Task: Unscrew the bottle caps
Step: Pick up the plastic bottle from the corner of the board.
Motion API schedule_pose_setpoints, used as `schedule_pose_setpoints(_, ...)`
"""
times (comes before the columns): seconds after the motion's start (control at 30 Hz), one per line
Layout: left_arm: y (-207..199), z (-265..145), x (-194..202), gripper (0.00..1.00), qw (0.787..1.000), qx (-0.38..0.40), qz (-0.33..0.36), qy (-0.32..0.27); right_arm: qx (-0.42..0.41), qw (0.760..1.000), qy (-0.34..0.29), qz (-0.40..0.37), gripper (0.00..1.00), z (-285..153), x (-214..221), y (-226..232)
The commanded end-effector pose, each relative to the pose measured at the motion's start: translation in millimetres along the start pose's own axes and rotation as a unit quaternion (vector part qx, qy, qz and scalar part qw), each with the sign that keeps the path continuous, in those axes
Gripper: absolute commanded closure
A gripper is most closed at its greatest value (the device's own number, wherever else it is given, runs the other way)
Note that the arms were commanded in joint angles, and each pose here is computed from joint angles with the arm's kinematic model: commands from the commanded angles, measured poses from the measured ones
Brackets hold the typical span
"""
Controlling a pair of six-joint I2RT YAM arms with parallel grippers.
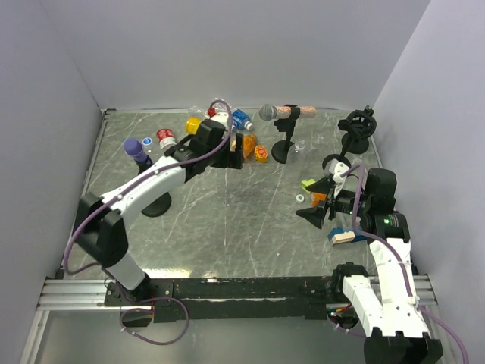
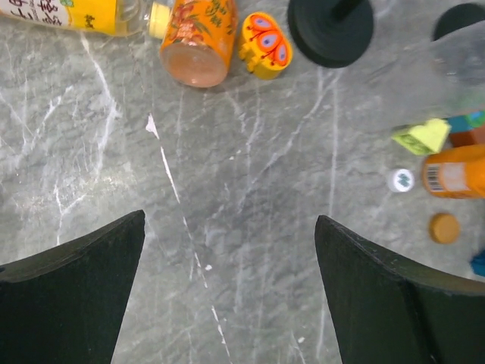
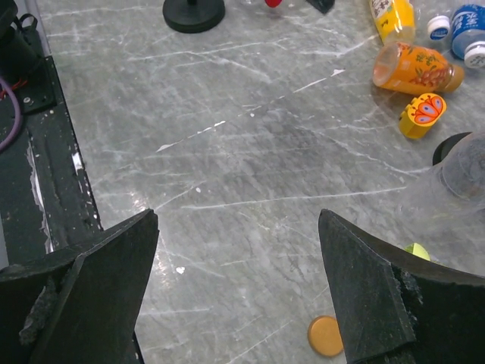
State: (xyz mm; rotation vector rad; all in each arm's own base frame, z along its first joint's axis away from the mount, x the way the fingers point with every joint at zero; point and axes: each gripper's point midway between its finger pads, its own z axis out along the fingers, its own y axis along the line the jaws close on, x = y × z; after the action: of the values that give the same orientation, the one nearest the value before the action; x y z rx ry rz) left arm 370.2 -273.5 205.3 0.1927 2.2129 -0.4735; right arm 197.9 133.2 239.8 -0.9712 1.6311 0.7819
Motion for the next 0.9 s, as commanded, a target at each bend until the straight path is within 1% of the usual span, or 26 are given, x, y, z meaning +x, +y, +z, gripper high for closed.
schedule_pose_setpoints(0.0,12.3,9.2,-8.9,0.03,0.999,-0.03,0.013,0.01,0.003,1.0,-0.014,-0.014,0.07,0.4,-7.8,-4.2)
schedule_pose_setpoints(0.13,24.6,20.3,-3.7,0.03,0.998,-0.044,0.021,0.026,0.005,1.0,-0.012,-0.013,0.07,0.8,-7.0,-5.7)
schedule_pose_setpoints(0.3,45.0,18.6,-3.3,0.01,0.994,-0.09,0.054,0.029,0.004,1.0,-0.012,-0.009,0.07,1.7,-5.3,-6.1)
schedule_pose_setpoints(0.43,69.5,1.8,-14.3,0.03,0.983,-0.154,0.093,0.022,0.002,1.0,-0.011,-0.005,0.07,2.5,-3.6,-6.6)
schedule_pose_setpoints(0.63,89.3,-40.1,-53.3,0.03,0.967,-0.217,0.131,-0.034,0.002,1.0,-0.01,-0.001,0.07,3.3,-1.8,-7.4)
schedule_pose_setpoints(0.73,89.4,-47.9,-62.4,0.03,0.967,-0.213,0.132,-0.043,0.002,1.0,-0.009,-0.001,0.07,3.7,-0.7,-8.0)
schedule_pose_setpoints(0.8,82.6,-43.5,-62.6,0.04,0.973,-0.186,0.128,-0.042,0.002,1.0,-0.009,0.001,0.07,3.9,-0.1,-8.2)
schedule_pose_setpoints(0.87,71.5,-30.4,-63.1,0.03,0.983,-0.142,0.112,-0.039,0.0,1.0,-0.008,0.003,0.07,4.3,0.3,-7.9)
